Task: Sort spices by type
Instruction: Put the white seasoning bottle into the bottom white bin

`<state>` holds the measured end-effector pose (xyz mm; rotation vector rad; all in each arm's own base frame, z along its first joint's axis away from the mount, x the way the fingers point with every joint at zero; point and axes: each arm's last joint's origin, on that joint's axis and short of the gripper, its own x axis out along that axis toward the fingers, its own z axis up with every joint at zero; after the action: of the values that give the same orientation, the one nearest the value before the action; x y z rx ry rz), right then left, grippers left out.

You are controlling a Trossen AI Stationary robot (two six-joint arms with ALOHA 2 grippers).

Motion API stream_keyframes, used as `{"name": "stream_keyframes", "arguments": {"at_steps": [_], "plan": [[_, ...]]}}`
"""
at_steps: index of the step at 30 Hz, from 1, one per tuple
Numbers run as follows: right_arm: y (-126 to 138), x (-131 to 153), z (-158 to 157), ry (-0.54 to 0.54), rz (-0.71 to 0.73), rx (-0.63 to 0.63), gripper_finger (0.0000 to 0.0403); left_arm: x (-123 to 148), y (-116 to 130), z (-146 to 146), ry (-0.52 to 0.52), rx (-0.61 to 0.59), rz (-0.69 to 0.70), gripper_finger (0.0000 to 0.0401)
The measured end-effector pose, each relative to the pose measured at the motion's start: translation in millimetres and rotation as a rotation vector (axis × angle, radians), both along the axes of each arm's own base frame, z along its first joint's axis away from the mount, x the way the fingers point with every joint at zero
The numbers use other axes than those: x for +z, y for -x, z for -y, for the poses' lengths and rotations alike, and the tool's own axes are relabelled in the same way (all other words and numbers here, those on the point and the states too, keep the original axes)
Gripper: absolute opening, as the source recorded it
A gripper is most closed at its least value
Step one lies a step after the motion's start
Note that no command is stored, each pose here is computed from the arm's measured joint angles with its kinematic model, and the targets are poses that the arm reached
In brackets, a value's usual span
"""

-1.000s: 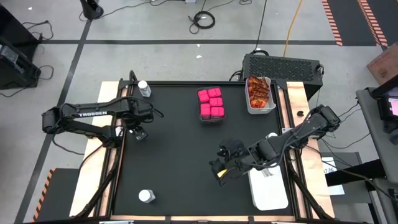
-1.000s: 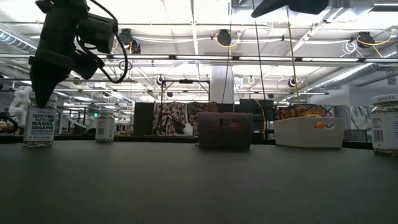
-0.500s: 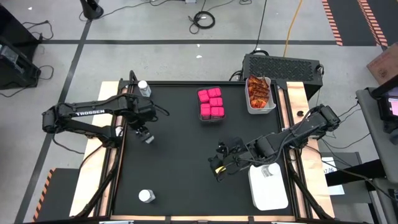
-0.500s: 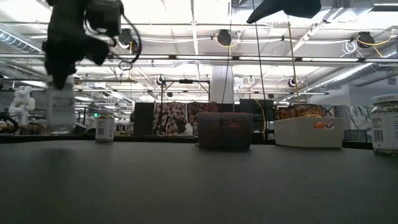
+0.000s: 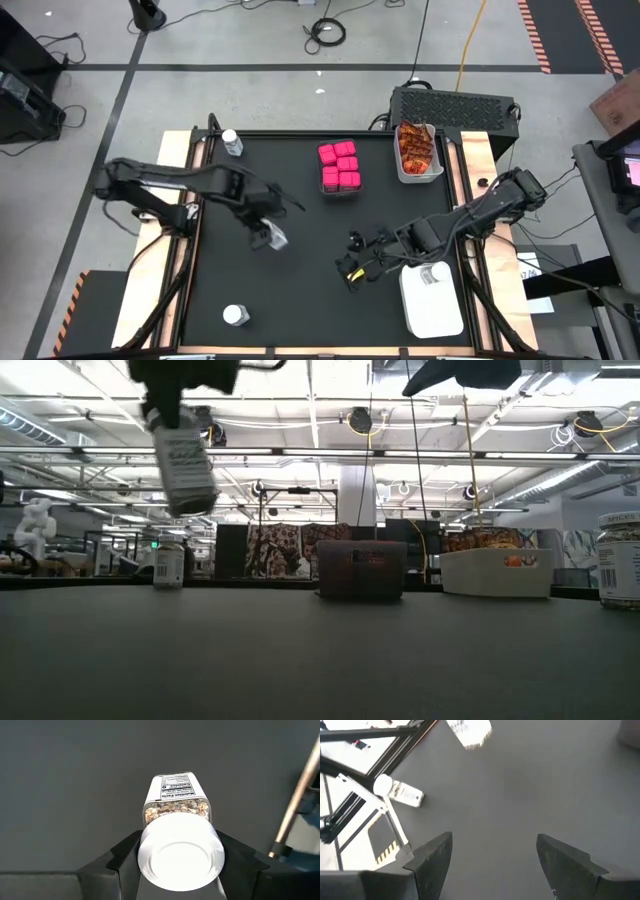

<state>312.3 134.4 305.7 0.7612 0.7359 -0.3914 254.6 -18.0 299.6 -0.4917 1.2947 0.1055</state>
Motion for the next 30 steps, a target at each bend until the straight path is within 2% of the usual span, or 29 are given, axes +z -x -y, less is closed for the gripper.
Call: {"name": "stream_keyframes", "arguments": {"at_steps": [7, 15, 21, 30], "plan": [[8.7, -1.5, -15.2, -0.037, -0.025, 0.025, 0.0283, -10.8, -70.1, 41.7, -0.045, -0.206, 0.009, 0.0207], [29.4, -7.5, -36.5, -0.05, -0.114, 0.03, 0.0283, -31.0, -138.5, 71.1, -0.11, -0.4, -0.001, 0.0207], [37.5, -10.0, -46.9, -0.069, -0.127, -0.007, 0.0283, -56.5, -159.7, 78.1, -0.155, -0.478, -0.103, 0.0207], [42.5, -10.2, -53.6, -0.051, -0.096, -0.048, 0.0283, -70.3, -165.5, 80.8, -0.163, -0.509, -0.122, 0.0215]]}}
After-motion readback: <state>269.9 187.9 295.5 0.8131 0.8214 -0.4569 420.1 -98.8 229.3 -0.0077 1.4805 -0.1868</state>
